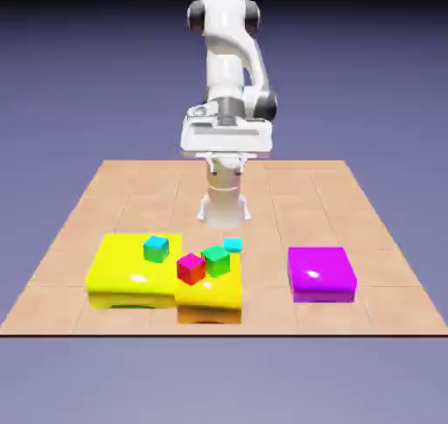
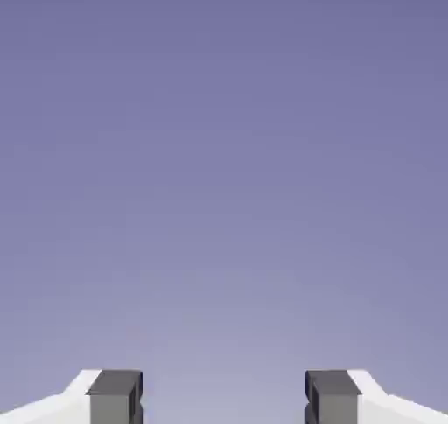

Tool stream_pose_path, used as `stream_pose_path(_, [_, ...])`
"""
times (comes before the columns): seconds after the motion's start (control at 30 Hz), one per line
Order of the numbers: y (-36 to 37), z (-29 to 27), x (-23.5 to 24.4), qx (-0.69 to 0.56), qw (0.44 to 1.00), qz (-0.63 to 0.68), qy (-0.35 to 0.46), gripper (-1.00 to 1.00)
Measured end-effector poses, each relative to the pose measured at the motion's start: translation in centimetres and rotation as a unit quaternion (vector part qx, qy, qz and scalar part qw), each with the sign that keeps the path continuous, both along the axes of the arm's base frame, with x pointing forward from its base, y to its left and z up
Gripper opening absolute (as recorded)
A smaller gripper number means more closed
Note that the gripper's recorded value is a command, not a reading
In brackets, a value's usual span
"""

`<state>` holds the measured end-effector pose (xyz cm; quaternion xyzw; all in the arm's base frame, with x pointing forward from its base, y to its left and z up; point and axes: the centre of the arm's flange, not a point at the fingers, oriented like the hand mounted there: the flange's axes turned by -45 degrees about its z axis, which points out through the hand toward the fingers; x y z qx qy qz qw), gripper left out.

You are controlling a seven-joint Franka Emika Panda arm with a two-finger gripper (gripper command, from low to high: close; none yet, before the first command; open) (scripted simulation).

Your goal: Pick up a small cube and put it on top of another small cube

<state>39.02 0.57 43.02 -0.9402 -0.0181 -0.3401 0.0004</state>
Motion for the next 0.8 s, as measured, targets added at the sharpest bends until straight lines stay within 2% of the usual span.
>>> stream_pose_path(0.2, [0.6, -13.2, -2.7, 0.028, 0.966, -0.033, 0.254, 0.0])
stream_pose_path(0.4, [1.2, -23.5, -9.9, 0.033, 0.867, -0.074, 0.491, 0.0])
stream_pose_path(0.43, [1.2, -24.3, -10.7, 0.032, 0.855, -0.078, 0.512, 0.0])
stream_pose_path(0.7, [1.5, -30.4, -12.4, 0.033, 0.855, -0.078, 0.512, 0.0])
stream_pose_path(0.73, [1.5, -30.9, -12.6, 0.032, 0.855, -0.078, 0.512, -1.0])
stream_pose_path(0.8, [1.5, -30.9, -12.6, 0.032, 0.855, -0.078, 0.512, -1.0])
